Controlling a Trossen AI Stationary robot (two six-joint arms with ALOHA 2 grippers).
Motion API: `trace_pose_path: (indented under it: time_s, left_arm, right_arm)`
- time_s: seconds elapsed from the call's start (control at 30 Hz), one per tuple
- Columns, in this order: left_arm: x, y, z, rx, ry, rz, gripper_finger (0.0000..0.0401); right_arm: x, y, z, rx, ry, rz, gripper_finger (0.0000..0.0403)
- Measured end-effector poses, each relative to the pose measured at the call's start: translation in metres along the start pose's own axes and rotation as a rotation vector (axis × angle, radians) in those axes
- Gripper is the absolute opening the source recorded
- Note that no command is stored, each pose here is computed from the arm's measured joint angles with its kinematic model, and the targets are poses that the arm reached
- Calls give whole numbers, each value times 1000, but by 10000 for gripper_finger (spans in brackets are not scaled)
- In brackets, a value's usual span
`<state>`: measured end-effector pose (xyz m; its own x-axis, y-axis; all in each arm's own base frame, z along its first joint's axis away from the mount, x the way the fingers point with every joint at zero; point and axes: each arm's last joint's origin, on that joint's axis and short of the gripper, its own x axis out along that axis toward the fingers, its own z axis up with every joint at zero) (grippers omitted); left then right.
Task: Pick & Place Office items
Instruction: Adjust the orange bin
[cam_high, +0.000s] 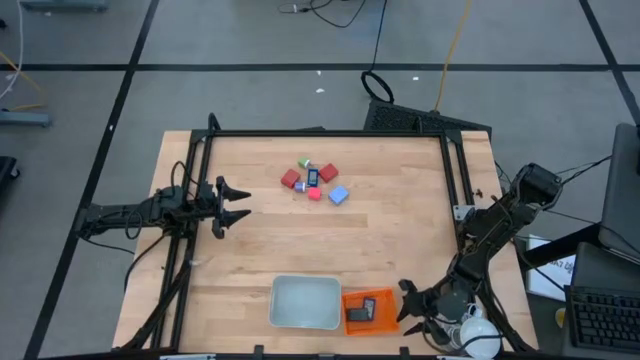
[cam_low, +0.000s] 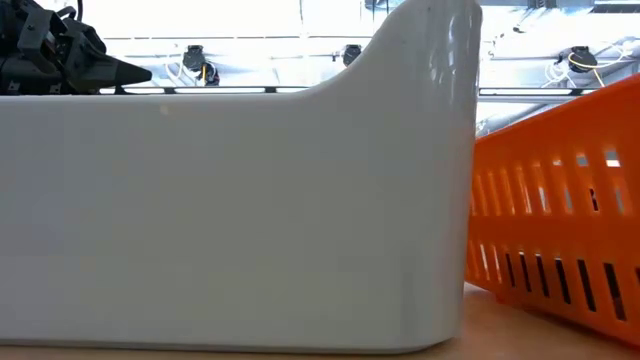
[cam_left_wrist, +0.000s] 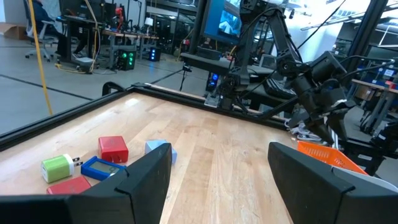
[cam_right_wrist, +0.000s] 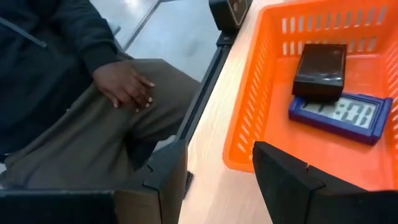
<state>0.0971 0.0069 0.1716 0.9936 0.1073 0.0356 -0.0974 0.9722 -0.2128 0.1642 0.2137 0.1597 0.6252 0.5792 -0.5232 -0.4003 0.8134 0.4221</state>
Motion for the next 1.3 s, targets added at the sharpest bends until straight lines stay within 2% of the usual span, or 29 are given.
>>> trace_pose_path:
  time_s: [0.23,0.5,0.7,1.0,1.3]
  left_arm:
    - [0,0,0,0,0,0,271]
    - [0,0,0,0,0,1,271]
    - [0,0,0,0,0,0,271]
    - [0,0,0,0,0,0,271]
    - [0,0,0,0,0,0,271]
  right_arm:
    - [-1,4,-2,14,55,95,171]
    - [4,-2,-10,73,94,9,171]
    - [12,-4,-16,91,113,6,171]
    - [15,0,-10,24,30,46,171]
    - [15,-4,-7,-7,-6,-5,171]
